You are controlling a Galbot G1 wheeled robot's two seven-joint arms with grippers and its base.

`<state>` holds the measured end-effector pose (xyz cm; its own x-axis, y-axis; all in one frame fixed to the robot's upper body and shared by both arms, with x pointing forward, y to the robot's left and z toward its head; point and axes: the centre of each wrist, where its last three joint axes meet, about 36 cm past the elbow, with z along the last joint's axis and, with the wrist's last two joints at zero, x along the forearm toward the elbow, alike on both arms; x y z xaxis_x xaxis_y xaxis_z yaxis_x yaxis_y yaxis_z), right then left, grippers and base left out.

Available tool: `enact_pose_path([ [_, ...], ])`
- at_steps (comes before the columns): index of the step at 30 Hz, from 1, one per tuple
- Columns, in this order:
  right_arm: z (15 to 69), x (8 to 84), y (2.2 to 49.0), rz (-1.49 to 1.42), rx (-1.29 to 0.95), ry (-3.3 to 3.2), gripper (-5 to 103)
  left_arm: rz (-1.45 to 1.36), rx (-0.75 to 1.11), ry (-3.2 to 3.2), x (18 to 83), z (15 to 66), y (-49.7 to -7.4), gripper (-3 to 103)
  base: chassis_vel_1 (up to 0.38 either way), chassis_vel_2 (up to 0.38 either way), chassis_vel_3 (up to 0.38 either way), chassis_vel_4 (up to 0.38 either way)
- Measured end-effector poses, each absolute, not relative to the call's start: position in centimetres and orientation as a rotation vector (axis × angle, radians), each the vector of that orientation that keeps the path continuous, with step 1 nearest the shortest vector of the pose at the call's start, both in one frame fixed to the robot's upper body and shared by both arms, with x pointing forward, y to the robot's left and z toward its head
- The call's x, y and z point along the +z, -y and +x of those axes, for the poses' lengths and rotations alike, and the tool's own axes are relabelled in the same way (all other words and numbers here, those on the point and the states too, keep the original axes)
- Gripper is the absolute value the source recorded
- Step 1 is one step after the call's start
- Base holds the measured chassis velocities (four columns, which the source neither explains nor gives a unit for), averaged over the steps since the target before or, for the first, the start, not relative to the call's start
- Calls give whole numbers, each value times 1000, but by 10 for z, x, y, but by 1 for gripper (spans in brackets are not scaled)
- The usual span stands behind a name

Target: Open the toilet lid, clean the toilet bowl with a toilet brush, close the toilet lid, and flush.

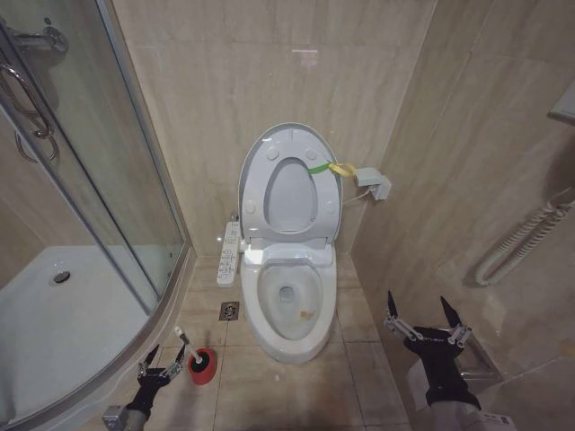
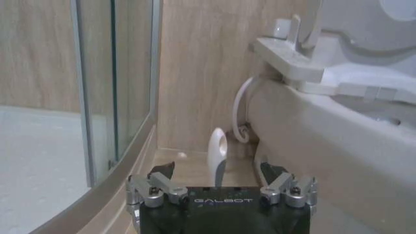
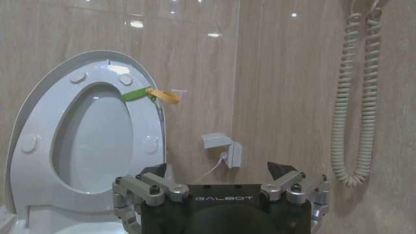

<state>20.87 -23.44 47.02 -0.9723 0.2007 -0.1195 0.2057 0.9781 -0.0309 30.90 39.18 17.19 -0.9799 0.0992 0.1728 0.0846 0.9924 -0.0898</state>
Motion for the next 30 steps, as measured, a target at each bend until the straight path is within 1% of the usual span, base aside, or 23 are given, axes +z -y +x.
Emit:
enact_pose_path([
  [6,209,470,234,310,-65,-3009,100,-140,80,2949,165,319,-395,91,0,0,0,0],
  [7,209,470,234,310,-65,-3009,100,-142,74,2950,164,322,-396,86,0,0,0,0],
  [9,209,470,234,310,-65,-3009,100,-148,47,2954,160,331,-396,86,0,0,0,0],
  [21,209,470,234,310,-65,-3009,100,-135,32,2937,151,348,-393,85,0,0,0,0],
  [22,209,470,234,310,-65,-3009,100,-128,32,2937,151,350,-392,82,0,0,0,0],
  [28,209,470,234,310,-65,-3009,100,-89,51,2933,148,362,-389,82,0,0,0,0],
  [29,209,470,234,310,-65,-3009,100,-89,51,2932,149,363,-388,64,0,0,0,0],
  [30,209,470,234,310,-65,-3009,100,-89,51,2932,149,363,-388,64,0,0,0,0],
])
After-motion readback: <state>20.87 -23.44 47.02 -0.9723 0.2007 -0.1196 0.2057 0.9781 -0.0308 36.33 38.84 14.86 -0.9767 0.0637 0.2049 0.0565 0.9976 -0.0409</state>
